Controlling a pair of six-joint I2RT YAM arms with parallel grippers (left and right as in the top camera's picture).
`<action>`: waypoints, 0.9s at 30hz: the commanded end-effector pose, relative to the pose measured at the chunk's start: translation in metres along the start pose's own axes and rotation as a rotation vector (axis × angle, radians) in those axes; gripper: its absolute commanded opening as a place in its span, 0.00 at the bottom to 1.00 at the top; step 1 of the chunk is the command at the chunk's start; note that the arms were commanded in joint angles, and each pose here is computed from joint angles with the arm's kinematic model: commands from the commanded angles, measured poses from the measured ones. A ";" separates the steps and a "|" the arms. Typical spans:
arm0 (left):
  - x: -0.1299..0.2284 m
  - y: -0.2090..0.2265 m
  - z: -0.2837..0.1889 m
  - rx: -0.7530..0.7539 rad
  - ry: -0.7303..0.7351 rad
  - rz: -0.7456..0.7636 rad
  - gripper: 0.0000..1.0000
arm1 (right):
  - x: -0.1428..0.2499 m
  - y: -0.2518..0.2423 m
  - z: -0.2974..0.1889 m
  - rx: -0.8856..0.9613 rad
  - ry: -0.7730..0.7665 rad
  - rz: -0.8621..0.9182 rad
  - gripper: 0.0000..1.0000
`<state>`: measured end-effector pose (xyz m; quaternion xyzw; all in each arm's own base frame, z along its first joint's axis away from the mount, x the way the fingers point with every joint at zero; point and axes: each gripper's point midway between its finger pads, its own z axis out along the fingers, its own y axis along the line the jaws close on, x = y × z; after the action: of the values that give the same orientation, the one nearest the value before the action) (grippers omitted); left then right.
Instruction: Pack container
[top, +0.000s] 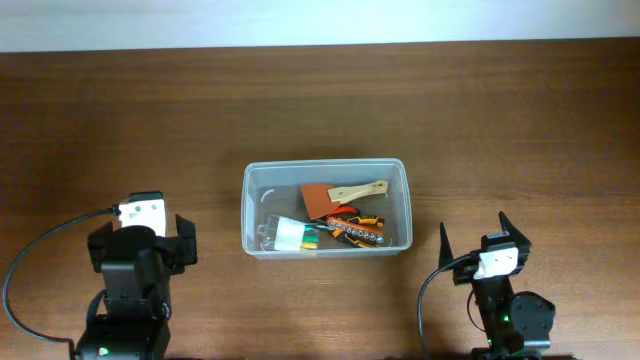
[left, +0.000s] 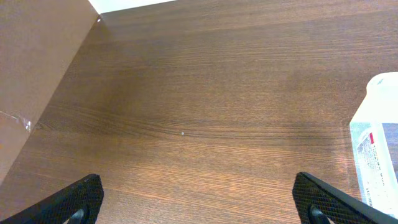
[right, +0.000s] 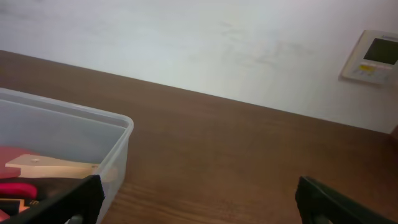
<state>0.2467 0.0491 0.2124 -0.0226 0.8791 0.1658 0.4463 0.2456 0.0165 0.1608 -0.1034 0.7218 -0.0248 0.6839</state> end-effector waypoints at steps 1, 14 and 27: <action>-0.008 0.002 -0.004 -0.005 -0.019 0.012 0.99 | 0.002 0.001 0.000 0.000 0.002 0.000 0.99; 0.003 0.006 -0.019 0.001 -0.024 0.006 0.99 | 0.002 0.001 0.000 0.000 0.002 0.000 0.99; -0.020 -0.049 -0.043 0.356 -0.543 -0.251 0.99 | 0.002 0.001 0.000 0.000 0.002 0.000 0.99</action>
<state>0.2304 0.0007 0.2661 0.0085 0.7369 0.0196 0.6757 0.2456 0.0164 0.1607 -0.1032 0.7219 -0.0250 0.6838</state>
